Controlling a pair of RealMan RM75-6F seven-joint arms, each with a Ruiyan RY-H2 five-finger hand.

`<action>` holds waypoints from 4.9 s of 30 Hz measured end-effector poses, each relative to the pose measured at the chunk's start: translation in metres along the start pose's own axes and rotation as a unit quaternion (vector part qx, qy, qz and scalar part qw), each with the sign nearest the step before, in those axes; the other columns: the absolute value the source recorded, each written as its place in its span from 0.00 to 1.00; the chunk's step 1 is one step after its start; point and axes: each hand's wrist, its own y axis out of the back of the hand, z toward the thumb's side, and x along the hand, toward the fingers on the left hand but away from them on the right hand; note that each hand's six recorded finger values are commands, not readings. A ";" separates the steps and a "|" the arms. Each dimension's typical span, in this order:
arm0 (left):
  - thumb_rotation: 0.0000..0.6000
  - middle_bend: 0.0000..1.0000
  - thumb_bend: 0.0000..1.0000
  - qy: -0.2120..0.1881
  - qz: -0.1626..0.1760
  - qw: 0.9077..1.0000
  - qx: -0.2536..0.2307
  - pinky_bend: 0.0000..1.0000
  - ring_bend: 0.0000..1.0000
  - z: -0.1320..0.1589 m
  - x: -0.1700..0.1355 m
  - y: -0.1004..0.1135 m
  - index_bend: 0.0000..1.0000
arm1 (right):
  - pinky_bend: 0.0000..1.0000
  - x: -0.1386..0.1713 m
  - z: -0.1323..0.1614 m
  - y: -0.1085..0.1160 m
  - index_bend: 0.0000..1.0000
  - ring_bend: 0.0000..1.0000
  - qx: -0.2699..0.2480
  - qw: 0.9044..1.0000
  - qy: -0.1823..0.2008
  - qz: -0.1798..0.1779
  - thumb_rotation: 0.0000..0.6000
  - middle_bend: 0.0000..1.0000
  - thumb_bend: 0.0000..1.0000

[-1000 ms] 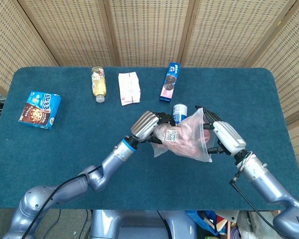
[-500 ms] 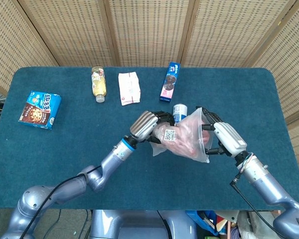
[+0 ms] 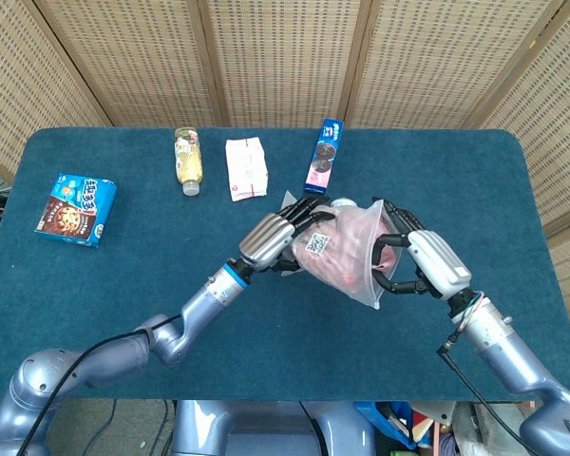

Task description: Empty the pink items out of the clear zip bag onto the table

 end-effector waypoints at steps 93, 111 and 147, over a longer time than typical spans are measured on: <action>1.00 0.00 0.21 0.078 -0.218 0.970 0.070 0.00 0.00 -0.061 -0.051 -0.035 0.19 | 0.00 -0.024 0.125 0.012 0.77 0.00 0.112 0.990 0.079 0.039 1.00 0.00 0.64; 1.00 0.00 0.20 0.082 -0.220 0.971 0.048 0.00 0.00 -0.049 -0.035 -0.044 0.25 | 0.00 -0.031 0.132 0.008 0.77 0.00 0.117 0.989 0.080 0.041 1.00 0.00 0.64; 1.00 0.00 0.32 0.084 -0.234 0.967 0.048 0.00 0.00 -0.045 -0.036 -0.049 0.43 | 0.00 -0.032 0.132 0.008 0.77 0.00 0.120 0.989 0.077 0.042 1.00 0.00 0.64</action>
